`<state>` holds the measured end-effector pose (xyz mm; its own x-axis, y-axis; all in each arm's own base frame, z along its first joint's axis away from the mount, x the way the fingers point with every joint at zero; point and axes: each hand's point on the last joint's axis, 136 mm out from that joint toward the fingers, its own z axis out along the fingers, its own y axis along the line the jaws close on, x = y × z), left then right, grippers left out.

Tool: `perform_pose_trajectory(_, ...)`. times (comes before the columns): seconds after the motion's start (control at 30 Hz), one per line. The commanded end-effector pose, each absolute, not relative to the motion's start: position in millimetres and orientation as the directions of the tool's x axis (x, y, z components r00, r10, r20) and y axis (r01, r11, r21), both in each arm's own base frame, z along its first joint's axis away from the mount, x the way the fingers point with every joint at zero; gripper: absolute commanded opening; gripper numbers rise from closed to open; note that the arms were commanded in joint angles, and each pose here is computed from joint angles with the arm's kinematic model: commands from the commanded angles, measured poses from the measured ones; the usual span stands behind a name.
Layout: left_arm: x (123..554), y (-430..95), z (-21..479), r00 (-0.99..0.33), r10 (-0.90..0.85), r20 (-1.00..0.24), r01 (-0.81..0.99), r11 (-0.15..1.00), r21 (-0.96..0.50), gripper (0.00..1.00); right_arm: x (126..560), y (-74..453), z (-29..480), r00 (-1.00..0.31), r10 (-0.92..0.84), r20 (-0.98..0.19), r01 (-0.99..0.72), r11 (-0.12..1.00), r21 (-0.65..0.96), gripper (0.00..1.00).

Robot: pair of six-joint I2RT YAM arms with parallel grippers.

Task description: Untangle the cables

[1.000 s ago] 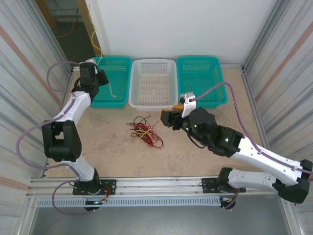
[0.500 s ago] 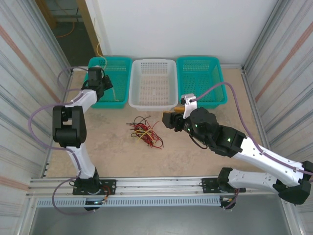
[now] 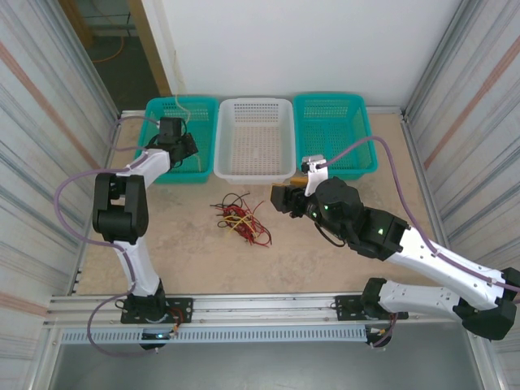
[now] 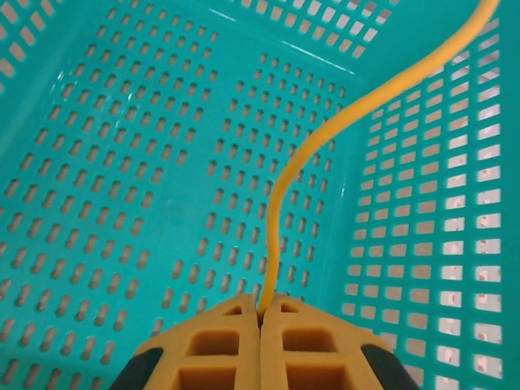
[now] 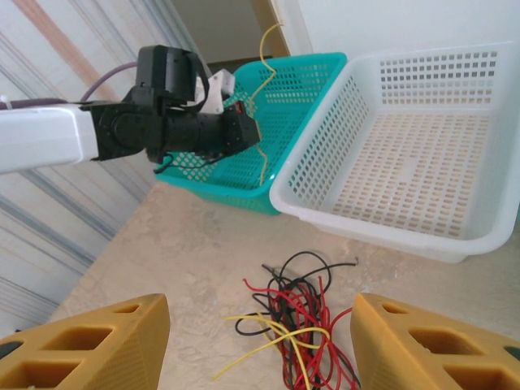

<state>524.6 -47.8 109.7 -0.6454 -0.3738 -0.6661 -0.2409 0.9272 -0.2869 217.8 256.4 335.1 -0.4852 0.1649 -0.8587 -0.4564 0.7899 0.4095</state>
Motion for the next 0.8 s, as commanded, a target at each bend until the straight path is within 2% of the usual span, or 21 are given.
perform_pose_trajectory(0.0,511.4,-48.9,107.5,-0.667,-0.397,-0.631,-0.267,0.918,-0.295,0.00,217.3,256.3,348.5,-0.477,0.197,-0.857,-0.465,0.771,0.436,0.60)
perform_pose_trajectory(0.03,511.0,-48.7,106.3,-0.672,-0.398,-0.625,-0.271,0.917,-0.292,0.00,217.4,256.6,348.8,-0.477,0.196,-0.857,-0.466,0.770,0.436,0.60)
perform_pose_trajectory(0.1,512.0,-48.1,105.6,-0.683,-0.399,-0.612,-0.280,0.917,-0.286,0.26,217.6,257.2,350.4,-0.475,0.193,-0.859,-0.469,0.770,0.432,0.60)
perform_pose_trajectory(0.13,513.0,-47.7,106.2,-0.689,-0.400,-0.605,-0.283,0.916,-0.283,0.36,217.4,257.4,351.2,-0.475,0.190,-0.859,-0.471,0.770,0.431,0.60)
perform_pose_trajectory(0.27,515.5,-46.3,113.1,-0.695,-0.396,-0.600,-0.295,0.918,-0.265,0.56,216.8,255.2,353.5,-0.473,0.190,-0.860,-0.470,0.771,0.429,0.61)
perform_pose_trajectory(0.43,518.6,-46.4,140.6,-0.664,-0.372,-0.649,-0.259,0.928,-0.267,0.67,217.9,254.1,355.4,-0.470,0.195,-0.861,-0.464,0.775,0.429,0.61)
perform_pose_trajectory(0.53,515.2,-36.3,167.4,-0.620,-0.361,-0.696,-0.272,0.932,-0.241,0.82,219.8,254.4,354.9,-0.474,0.184,-0.861,-0.453,0.787,0.418,0.61)
perform_pose_trajectory(0.6,510.8,-29.7,185.3,-0.596,-0.347,-0.725,-0.282,0.935,-0.216,0.97,226.3,260.2,342.7,-0.496,0.148,-0.856,-0.432,0.813,0.391,0.64)
perform_pose_trajectory(0.77,485.4,-16.5,219.9,-0.580,-0.328,-0.746,-0.313,0.935,-0.167,0.99,237.2,280.8,300.4,-0.614,0.015,-0.789,-0.400,0.856,0.328,0.66)
